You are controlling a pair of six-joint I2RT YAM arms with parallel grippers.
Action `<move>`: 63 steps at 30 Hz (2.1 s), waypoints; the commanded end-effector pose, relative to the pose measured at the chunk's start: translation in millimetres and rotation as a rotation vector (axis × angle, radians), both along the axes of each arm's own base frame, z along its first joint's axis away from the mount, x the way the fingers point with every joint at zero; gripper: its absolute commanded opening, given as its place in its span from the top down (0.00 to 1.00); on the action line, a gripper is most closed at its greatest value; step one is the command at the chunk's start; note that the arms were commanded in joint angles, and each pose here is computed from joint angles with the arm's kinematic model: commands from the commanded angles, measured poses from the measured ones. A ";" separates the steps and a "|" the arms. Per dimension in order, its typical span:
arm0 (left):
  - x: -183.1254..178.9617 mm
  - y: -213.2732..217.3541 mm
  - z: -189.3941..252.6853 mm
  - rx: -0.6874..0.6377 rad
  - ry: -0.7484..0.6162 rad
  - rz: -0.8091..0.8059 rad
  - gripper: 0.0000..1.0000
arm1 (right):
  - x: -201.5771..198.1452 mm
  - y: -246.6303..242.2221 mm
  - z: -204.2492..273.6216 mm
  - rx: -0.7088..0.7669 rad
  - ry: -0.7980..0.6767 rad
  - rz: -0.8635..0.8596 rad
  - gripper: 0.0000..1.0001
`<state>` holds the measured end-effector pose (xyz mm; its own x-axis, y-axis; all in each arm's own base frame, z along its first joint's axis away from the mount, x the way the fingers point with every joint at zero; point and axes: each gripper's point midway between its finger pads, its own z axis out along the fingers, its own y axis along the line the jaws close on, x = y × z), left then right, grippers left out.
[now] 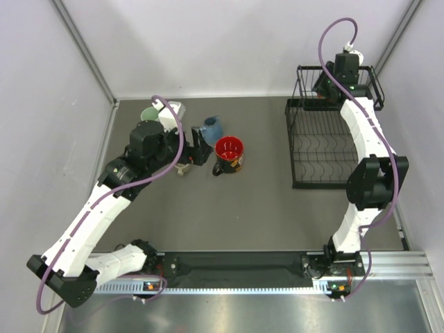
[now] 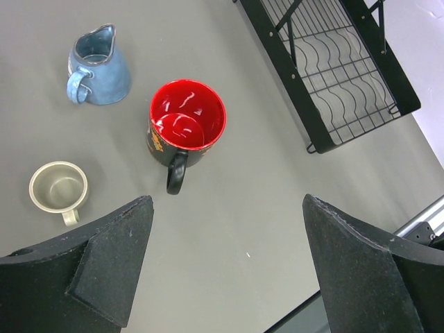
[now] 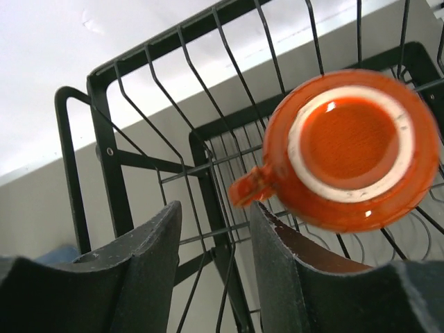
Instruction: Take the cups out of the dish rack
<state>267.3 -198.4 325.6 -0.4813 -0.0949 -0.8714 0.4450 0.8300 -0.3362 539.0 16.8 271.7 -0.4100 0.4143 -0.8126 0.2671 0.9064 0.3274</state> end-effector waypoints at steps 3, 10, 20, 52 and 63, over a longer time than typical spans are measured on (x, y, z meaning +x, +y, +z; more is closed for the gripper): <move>5.5 0.1 19.8 -0.027 -0.076 0.009 0.07 | -1.1 -20.9 16.1 -0.055 0.003 -0.052 0.55; 5.3 -0.1 21.8 -0.029 -0.080 0.007 0.07 | 4.5 -18.6 24.6 -0.067 -0.029 -0.017 0.47; 5.7 0.2 24.4 -0.027 -0.087 0.007 0.07 | -5.9 -4.3 91.9 -0.131 -0.208 0.140 0.19; 12.9 -4.5 3.9 0.002 -0.057 0.000 0.07 | -18.0 -89.7 44.8 -0.444 -0.162 0.450 0.00; 14.4 -2.9 3.0 0.011 -0.059 0.009 0.07 | -5.8 -91.0 21.7 -0.416 -0.114 0.505 0.01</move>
<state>275.1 -200.5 317.3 -0.4795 -0.0792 -0.8739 0.4422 0.8384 -0.3186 525.3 -66.2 272.0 -0.4231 -0.1349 -0.8960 -0.2443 0.9692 -0.0305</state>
